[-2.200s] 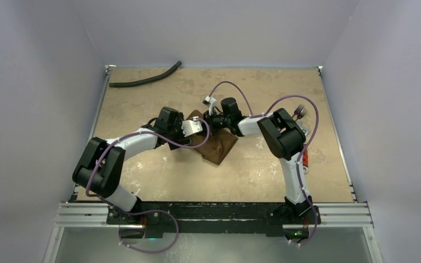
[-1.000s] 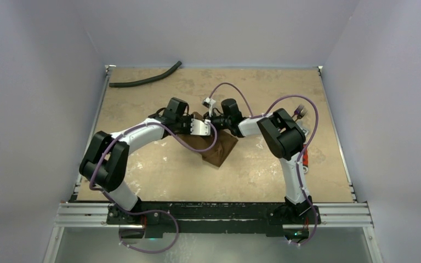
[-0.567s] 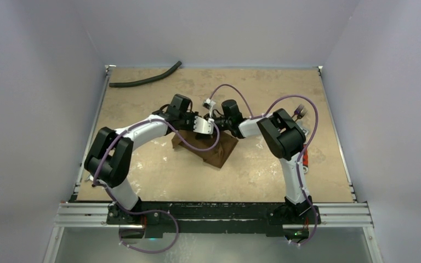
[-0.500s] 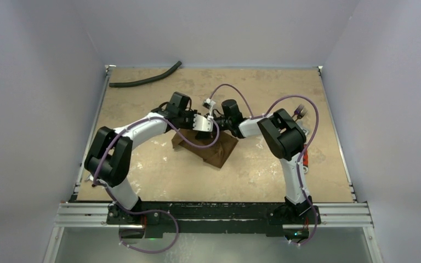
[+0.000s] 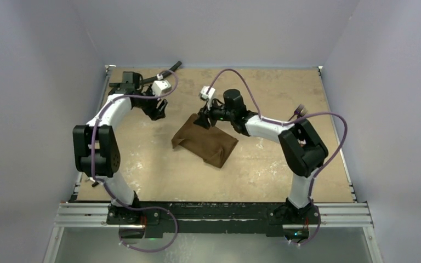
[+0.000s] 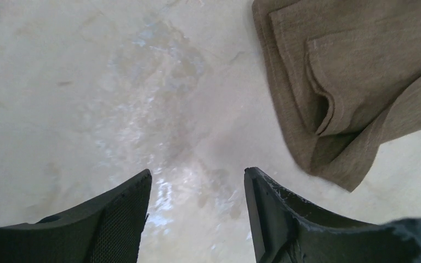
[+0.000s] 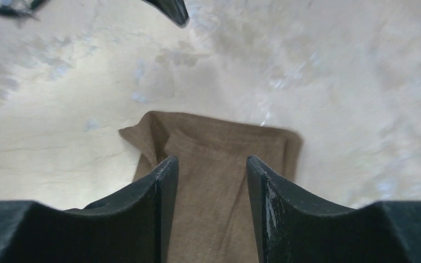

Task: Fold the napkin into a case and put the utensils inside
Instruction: Pick up the 2/3-rectangle-folded napkin from the center of the board.

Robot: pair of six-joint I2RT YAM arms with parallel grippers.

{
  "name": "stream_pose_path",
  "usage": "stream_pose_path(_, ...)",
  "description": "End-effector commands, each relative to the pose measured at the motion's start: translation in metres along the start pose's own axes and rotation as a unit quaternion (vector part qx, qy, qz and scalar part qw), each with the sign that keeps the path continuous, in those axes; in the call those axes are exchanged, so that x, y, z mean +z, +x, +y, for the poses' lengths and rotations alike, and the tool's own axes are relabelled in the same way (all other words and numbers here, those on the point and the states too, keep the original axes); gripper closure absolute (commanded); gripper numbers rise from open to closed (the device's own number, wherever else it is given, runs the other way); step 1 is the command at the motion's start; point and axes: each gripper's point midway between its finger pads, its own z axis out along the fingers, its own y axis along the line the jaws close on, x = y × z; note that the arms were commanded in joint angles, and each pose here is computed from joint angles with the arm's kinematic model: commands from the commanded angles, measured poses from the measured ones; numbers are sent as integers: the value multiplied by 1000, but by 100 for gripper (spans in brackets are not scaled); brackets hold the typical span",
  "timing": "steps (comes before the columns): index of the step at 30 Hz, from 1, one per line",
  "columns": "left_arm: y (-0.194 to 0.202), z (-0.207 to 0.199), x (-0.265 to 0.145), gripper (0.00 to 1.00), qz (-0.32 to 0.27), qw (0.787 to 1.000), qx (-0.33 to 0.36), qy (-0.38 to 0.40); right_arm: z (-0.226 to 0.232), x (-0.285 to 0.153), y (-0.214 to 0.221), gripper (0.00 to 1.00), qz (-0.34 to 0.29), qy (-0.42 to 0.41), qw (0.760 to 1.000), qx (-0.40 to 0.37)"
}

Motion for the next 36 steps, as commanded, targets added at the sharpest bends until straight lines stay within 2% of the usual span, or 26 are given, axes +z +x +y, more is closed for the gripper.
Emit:
stream_pose_path(1, -16, -21, 25, 38, -49, 988, -119, 81, 18, 3, -20, 47, 24, 72, 972, -223)
stream_pose_path(7, -39, -27, 82, 39, -50, 986, -105, 119, 57, 19, -10, 47, 44, 81, 948, -304)
stream_pose_path(11, -58, -33, 105, 39, -71, 986, -79, 130, 82, 32, 1, 47, 55, 85, 926, -363)
stream_pose_path(14, -60, -44, 116, 39, -67, 987, -49, 139, 87, 39, 10, 47, 68, 106, 906, -405)
stream_pose_path(18, -50, -58, 129, 41, -50, 988, -20, 147, 87, 49, 20, 48, 82, 105, 888, -440)
stream_pose_path(26, -24, -63, 139, 45, -13, 988, -20, 151, 82, 68, 45, 47, 114, 104, 850, -503)
stream_pose_path(31, -22, -63, 140, 48, -9, 989, -21, 149, 79, 74, 40, 47, 93, 134, 836, -524)
stream_pose_path(36, -19, -66, 141, 49, 1, 988, -23, 150, 85, 83, 34, 47, 67, 146, 834, -528)
